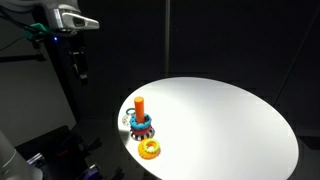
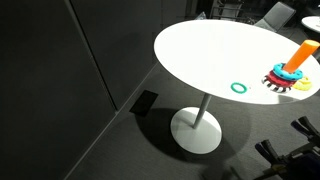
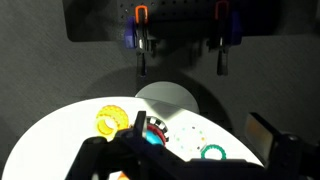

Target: Pick up the clear ring and put it on the ring holder

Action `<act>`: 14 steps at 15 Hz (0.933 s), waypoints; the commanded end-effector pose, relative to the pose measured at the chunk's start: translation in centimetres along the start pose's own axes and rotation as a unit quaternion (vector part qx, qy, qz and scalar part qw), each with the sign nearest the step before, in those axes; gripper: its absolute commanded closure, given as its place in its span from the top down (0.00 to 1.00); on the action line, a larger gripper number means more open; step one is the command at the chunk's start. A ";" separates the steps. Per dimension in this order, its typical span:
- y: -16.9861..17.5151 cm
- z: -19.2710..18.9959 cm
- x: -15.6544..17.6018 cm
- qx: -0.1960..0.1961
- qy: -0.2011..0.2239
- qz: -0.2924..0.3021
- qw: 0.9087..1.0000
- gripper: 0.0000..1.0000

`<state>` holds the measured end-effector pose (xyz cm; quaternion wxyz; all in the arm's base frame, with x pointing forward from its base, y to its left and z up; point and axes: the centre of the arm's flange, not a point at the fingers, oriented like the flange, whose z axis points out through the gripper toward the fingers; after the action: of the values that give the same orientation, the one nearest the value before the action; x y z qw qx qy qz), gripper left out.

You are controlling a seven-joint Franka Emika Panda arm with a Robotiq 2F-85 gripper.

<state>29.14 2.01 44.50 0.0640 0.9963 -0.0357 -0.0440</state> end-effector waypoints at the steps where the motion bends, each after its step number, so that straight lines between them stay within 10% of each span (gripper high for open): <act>1: 2.1 0.8 3.5 0.017 0.022 -0.007 1.000 1.00; 14: 2.7 5.0 8.9 0.119 0.041 -0.059 0.990 1.00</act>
<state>37.36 -1.96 39.09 -0.0573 0.9981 0.0218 -0.0033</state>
